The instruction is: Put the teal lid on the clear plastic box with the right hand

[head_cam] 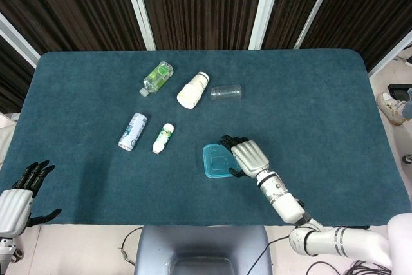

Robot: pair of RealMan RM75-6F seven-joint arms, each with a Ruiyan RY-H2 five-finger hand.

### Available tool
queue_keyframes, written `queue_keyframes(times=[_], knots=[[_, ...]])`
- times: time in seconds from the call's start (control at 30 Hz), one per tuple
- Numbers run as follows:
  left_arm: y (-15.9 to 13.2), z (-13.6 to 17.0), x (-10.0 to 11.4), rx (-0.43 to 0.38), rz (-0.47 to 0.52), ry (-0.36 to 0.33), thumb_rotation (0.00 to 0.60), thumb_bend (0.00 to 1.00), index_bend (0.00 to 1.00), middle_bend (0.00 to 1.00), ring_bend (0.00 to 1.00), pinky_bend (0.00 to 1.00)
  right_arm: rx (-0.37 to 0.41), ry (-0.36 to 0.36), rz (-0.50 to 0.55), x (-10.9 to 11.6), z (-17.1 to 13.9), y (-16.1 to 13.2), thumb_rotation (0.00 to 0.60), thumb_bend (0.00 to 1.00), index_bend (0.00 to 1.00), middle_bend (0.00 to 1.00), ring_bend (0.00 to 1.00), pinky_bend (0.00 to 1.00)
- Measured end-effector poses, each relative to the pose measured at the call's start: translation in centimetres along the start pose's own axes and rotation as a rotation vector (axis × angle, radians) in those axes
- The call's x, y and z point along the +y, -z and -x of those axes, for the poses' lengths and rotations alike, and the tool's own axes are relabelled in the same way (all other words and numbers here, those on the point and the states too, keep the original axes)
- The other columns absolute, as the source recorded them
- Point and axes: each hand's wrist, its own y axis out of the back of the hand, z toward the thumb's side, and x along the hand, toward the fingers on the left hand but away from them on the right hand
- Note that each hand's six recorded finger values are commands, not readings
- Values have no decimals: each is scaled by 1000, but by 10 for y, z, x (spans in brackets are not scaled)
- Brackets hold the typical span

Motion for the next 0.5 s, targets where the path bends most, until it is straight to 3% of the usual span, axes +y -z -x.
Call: queue_keyframes(times=[0.5], knots=[[1, 0, 1, 3, 5, -3, 600, 366, 145, 75, 54, 323, -12, -26, -8, -13, 2, 8, 600, 420, 320, 260, 287, 396]])
